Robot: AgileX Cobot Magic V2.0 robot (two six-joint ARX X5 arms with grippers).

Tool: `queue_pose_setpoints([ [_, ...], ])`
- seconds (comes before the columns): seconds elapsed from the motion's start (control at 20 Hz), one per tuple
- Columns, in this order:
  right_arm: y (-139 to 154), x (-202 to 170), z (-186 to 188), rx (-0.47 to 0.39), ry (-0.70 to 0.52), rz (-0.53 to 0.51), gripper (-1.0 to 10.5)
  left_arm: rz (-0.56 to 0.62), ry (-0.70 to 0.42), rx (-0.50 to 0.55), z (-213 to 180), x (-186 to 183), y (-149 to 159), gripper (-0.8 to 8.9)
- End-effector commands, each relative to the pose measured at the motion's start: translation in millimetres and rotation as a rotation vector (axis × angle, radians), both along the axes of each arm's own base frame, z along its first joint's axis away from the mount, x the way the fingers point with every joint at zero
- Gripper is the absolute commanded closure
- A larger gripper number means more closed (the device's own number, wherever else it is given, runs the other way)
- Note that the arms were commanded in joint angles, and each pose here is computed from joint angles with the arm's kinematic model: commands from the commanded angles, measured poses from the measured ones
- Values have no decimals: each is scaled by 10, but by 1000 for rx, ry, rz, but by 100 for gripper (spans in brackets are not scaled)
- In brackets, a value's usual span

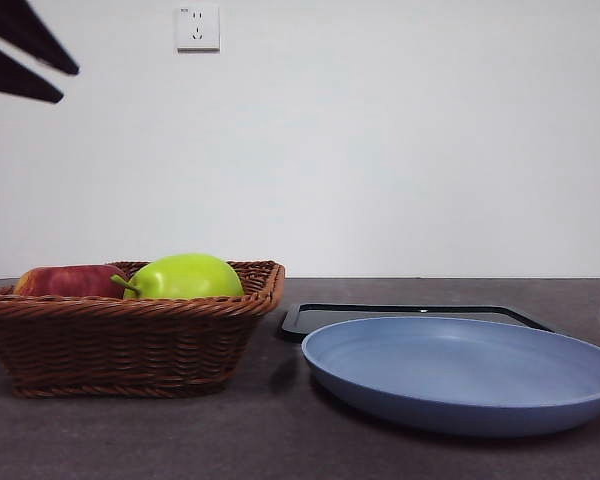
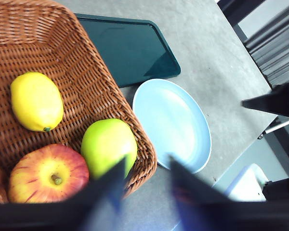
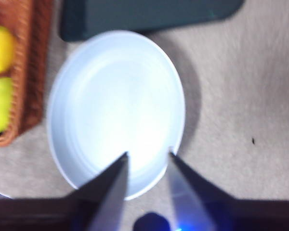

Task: Take the lemon from the basket,put the lemon in the plate,hand out the plate

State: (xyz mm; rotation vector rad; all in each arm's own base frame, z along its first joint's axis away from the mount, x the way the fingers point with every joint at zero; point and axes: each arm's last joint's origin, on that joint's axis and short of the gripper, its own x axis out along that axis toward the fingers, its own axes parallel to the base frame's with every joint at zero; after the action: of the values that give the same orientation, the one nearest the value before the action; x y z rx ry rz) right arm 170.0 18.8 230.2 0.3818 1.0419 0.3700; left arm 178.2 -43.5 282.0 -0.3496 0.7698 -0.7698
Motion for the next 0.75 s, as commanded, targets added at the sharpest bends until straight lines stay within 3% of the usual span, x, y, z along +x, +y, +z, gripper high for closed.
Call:
queue_pose_setpoints([
  [0.05, 5, 91, -54, -18, 26, 21, 684, -29, -30, 1, 51, 11, -28, 500],
  [0.55, 163, 604, -621, -10, 162, 53, 665, -35, -63, 16, 68, 19, -78, 473],
  [0.75, 171, 669, -766, -5, 210, 51, 789, -32, -63, 18, 67, 19, -78, 473],
])
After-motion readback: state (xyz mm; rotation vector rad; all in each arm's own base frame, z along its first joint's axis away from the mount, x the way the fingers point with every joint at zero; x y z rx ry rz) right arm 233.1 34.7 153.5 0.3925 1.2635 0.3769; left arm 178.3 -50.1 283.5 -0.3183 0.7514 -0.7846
